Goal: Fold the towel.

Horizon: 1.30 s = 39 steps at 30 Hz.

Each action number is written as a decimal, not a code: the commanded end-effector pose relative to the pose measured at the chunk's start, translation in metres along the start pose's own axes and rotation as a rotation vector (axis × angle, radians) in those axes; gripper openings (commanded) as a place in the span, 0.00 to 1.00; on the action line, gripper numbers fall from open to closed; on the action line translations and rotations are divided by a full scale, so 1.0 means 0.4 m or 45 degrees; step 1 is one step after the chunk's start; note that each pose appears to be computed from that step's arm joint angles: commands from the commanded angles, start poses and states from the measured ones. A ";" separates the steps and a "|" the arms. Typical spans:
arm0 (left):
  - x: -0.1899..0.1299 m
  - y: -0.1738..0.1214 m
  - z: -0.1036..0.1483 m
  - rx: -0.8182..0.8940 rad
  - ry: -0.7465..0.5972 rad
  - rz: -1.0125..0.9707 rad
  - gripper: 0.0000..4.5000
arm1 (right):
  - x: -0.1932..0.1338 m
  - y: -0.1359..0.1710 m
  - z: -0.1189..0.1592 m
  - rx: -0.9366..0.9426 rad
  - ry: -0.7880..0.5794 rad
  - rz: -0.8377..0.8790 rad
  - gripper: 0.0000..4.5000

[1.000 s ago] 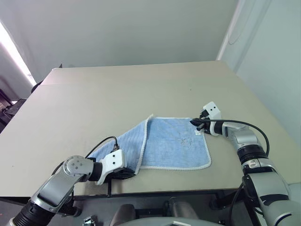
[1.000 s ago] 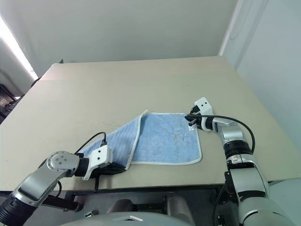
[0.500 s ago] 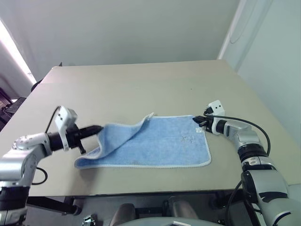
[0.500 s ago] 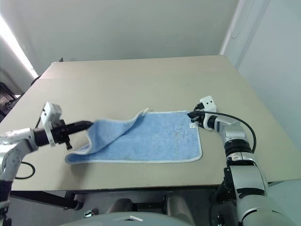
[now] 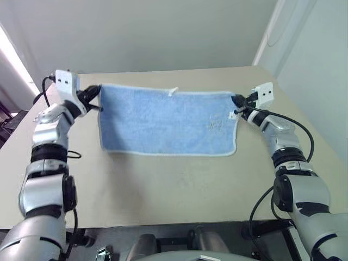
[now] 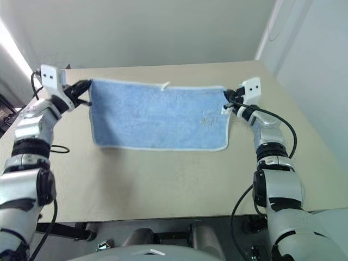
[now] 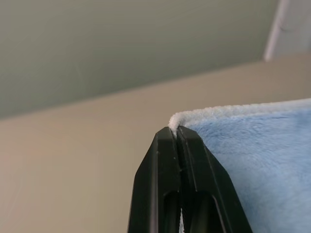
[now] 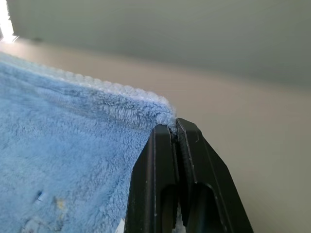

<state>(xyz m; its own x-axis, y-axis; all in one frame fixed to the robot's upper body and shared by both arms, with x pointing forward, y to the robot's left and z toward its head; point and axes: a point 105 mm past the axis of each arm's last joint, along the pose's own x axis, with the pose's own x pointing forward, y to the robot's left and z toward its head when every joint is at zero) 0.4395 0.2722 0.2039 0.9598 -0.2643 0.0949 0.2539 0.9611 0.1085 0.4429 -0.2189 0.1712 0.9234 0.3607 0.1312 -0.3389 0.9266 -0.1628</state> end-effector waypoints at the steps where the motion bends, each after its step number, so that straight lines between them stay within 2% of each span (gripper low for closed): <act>1: 0.009 0.028 0.095 0.142 -0.182 0.092 0.01 | 0.009 -0.039 0.150 -0.143 -0.306 -0.102 0.00; 5: -0.015 0.009 0.114 0.211 -0.288 -0.038 0.01 | -0.013 -0.027 0.167 -0.244 -0.381 -0.026 0.00; 11: -0.135 -0.006 -0.003 0.367 -0.234 -0.225 0.01 | -0.111 0.015 0.079 -0.248 -0.412 0.143 0.00; 14: -0.207 0.006 -0.067 0.381 -0.145 -0.240 0.01 | -0.159 -0.014 0.047 -0.253 -0.391 0.051 0.00; 16: -0.255 0.003 -0.106 0.383 -0.085 -0.263 0.01 | -0.191 -0.015 0.023 -0.246 -0.362 0.065 0.00; 19: -0.336 -0.021 -0.152 0.335 0.022 -0.345 0.01 | -0.248 0.010 -0.022 -0.230 -0.270 0.181 0.00; 27: -0.494 -0.043 -0.196 0.217 0.289 -0.413 0.01 | -0.368 0.065 -0.072 -0.113 -0.033 0.392 0.00; 34: -0.599 -0.050 -0.225 0.135 0.500 -0.451 0.01 | -0.508 0.106 -0.136 -0.006 0.374 0.604 0.00; 37: -0.630 -0.063 -0.243 0.091 0.563 -0.480 0.01 | -0.535 0.108 -0.145 0.027 0.443 0.619 0.00; 39: -0.617 -0.067 -0.242 0.057 0.531 -0.470 0.01 | -0.512 0.103 -0.126 0.032 0.368 0.577 0.00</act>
<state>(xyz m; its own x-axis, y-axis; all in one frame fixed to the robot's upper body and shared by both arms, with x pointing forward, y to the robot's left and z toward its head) 0.2004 0.3079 0.0644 0.7301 -0.5595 -0.3923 0.6266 0.7772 0.0576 0.2375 -0.2504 0.0625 0.6318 0.7172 -0.2939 -0.7585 0.6502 -0.0441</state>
